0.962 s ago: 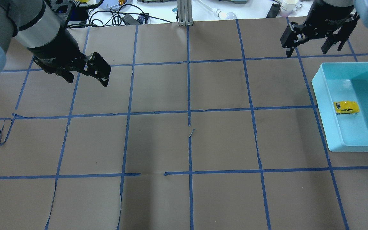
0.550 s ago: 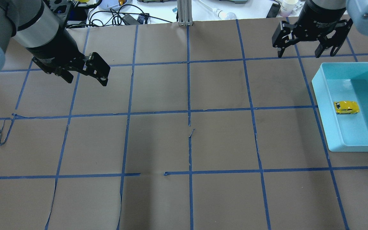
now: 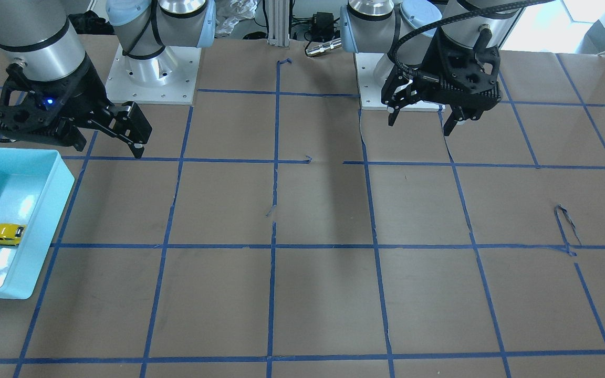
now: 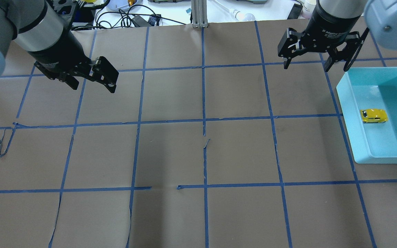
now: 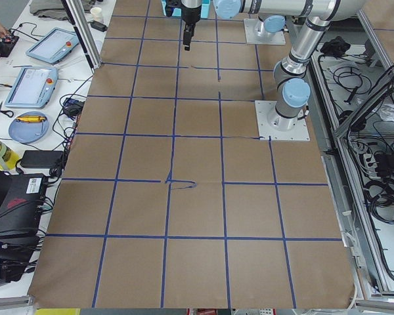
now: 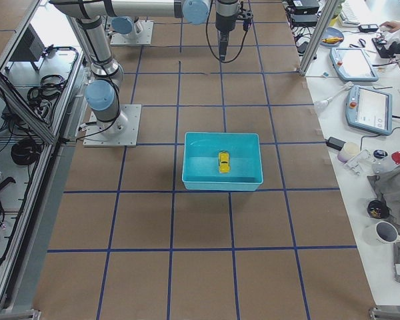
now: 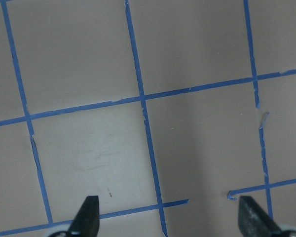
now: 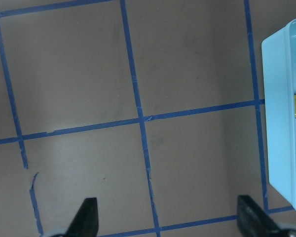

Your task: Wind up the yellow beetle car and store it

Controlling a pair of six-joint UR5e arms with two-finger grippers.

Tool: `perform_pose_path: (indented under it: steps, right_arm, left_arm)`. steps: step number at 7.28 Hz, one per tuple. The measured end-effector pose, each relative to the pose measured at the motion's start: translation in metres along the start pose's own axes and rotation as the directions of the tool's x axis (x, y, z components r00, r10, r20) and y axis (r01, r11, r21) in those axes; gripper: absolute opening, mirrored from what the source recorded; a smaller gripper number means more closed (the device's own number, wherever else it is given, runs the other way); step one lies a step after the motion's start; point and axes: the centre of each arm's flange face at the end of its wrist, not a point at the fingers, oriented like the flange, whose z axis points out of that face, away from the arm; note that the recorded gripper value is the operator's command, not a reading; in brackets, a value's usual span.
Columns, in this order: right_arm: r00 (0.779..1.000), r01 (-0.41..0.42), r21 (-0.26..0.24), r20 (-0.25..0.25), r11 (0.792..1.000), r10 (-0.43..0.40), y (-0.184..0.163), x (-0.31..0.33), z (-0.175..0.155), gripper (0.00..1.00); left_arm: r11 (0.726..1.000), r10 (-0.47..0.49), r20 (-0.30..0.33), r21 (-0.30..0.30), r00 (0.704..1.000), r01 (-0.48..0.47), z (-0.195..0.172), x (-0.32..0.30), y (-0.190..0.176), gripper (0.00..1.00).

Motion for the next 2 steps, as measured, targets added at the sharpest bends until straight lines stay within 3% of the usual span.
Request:
perform_pose_path:
  steps: [2]
  right_arm:
    - [1.0,-0.002,-0.035,-0.002,0.999,0.002,0.0062,0.0018,0.0006,1.0]
  left_arm:
    - [1.0,-0.016,0.009,0.007,1.0,0.016,-0.0029,-0.0024,0.0003,1.0]
